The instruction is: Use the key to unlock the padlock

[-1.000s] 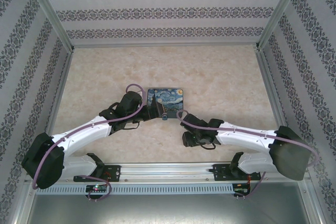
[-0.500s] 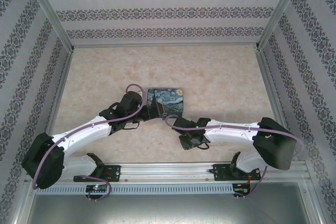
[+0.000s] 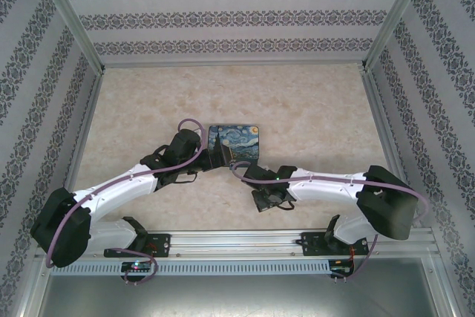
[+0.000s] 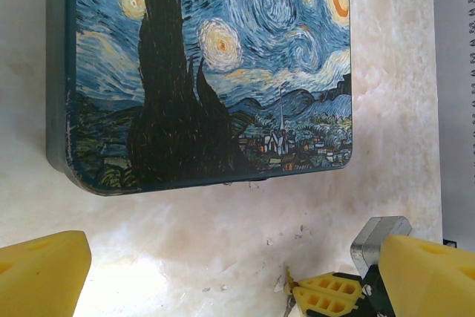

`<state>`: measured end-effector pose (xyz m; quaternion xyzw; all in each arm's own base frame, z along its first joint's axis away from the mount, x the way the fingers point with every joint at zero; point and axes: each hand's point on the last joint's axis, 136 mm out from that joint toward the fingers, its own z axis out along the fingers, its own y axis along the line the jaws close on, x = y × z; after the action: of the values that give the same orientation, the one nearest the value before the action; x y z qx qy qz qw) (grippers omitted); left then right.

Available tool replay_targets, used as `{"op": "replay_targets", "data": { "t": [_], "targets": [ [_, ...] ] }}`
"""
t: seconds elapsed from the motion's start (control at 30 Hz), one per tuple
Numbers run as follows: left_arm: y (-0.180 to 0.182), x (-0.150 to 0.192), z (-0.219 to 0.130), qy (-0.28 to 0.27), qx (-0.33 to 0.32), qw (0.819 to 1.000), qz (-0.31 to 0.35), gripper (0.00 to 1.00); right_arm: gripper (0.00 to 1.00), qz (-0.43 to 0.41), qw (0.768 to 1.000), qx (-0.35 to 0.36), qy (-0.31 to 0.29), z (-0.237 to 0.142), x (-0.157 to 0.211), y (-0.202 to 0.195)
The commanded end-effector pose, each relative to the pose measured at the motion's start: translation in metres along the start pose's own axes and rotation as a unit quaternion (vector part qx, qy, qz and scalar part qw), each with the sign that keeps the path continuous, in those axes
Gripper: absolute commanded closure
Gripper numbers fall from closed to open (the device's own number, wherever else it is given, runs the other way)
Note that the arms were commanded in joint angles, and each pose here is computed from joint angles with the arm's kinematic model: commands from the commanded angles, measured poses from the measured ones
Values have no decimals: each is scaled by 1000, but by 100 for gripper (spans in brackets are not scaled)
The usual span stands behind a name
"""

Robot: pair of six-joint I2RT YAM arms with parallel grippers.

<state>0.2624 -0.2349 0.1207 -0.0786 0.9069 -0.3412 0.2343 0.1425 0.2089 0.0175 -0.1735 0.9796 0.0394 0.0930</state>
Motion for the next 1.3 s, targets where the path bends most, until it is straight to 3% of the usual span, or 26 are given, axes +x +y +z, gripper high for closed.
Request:
{"op": "replay_targets", "data": {
  "t": [0.0, 0.27, 0.53, 0.83, 1.07, 1.27],
  "targets": [
    [-10, -2, 0, -5, 11, 1000, 1, 0, 100, 5, 1000, -11, -13, -11, -3, 2],
    [-24, -4, -3, -11, 52, 998, -31, 0, 100, 86, 984, -112, -110, -66, -43, 8],
    [-55, -11, -9, -16, 140, 985, -99, 0, 100, 160, 941, -205, -218, -126, -87, 7],
    [-60, -16, -24, -28, 157, 977, -140, 1, 100, 150, 938, -228, -214, -140, -103, 18],
    [-75, -28, -30, -47, 239, 943, -225, 0, 100, 156, 911, -274, -265, -178, -138, 35],
    [-109, -55, -45, -68, 316, 910, -258, 22, 100, 178, 874, -335, -304, -208, -169, 53]
  ]
}}
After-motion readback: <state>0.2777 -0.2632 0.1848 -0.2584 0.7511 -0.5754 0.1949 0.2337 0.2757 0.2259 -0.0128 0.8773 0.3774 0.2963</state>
